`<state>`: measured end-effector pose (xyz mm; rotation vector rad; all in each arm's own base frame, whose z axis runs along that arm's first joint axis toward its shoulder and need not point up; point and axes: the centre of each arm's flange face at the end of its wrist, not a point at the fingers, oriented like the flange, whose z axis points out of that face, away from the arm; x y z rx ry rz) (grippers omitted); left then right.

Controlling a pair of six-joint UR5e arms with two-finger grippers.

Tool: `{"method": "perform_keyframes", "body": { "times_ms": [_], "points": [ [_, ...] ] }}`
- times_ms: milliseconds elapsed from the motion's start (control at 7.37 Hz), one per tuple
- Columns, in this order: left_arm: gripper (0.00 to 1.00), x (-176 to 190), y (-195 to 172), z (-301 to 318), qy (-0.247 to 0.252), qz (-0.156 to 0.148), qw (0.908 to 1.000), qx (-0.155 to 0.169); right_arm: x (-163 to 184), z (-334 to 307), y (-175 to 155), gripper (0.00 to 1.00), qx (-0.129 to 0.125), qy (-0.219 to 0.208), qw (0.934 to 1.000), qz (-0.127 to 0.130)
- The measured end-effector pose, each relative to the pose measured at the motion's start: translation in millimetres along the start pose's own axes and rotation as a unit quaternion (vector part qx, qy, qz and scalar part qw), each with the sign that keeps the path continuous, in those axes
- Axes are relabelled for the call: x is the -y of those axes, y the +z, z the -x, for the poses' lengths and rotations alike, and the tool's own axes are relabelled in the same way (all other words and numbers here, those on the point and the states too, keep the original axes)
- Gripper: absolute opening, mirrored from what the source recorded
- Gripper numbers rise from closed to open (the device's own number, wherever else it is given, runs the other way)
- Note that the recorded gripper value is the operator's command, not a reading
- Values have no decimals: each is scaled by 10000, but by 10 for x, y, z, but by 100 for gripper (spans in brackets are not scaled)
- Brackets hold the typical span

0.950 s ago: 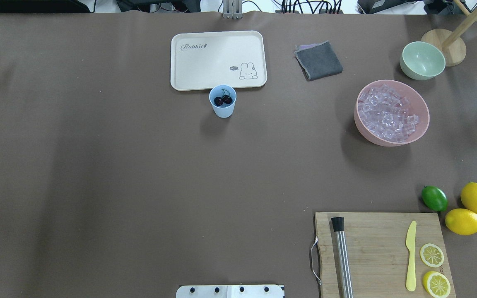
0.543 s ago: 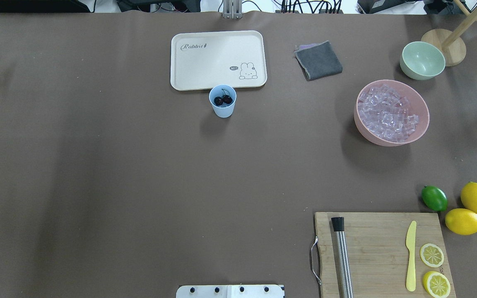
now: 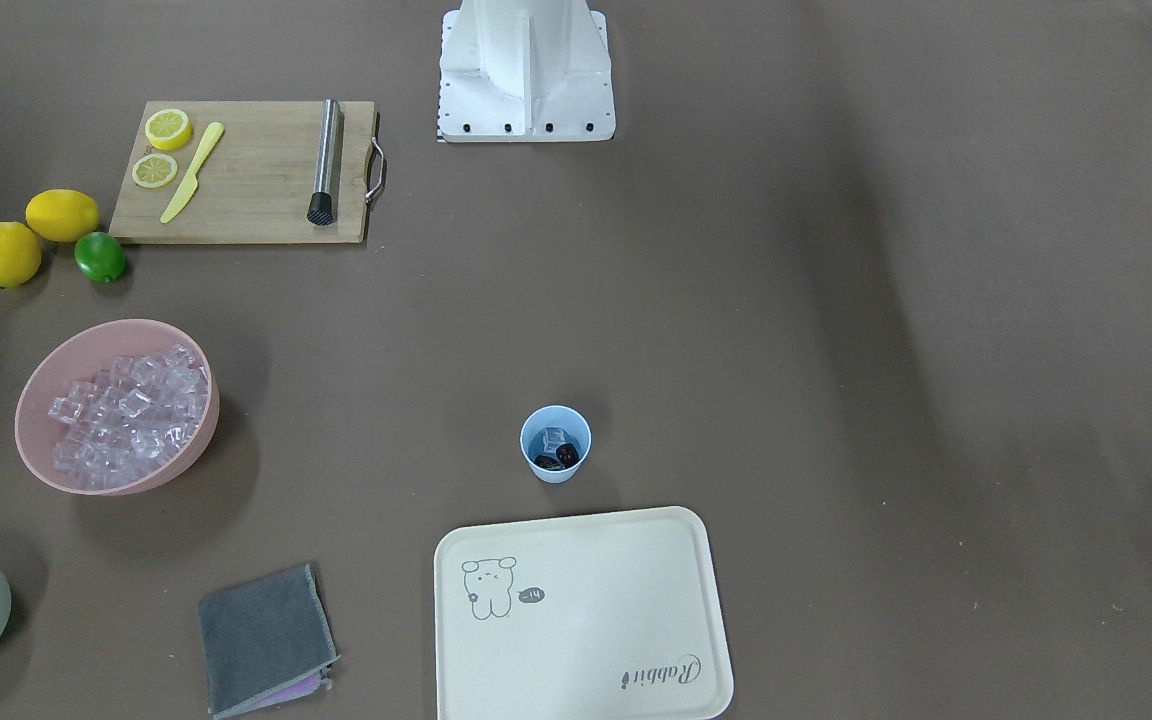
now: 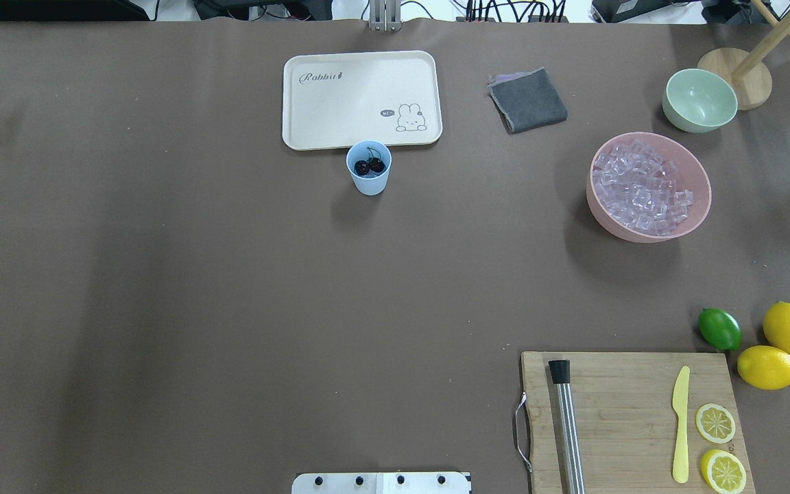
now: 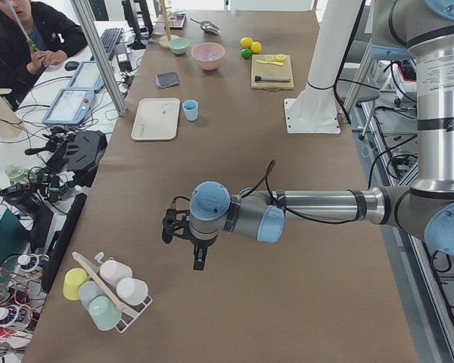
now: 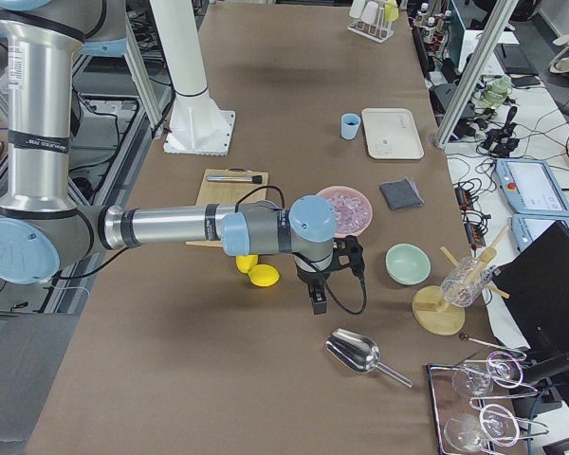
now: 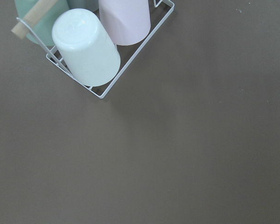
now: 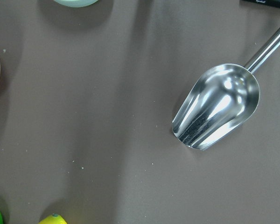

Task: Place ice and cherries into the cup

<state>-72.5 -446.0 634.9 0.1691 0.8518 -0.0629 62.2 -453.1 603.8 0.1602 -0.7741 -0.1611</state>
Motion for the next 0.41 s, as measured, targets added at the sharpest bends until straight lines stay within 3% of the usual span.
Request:
{"method": "perform_keyframes", "body": {
  "times_ms": [407],
  "points": [
    [98,-7,20,1,-75,115,9999,13,46,31,-31,99,15,-35,10000,-40]
  ]
}}
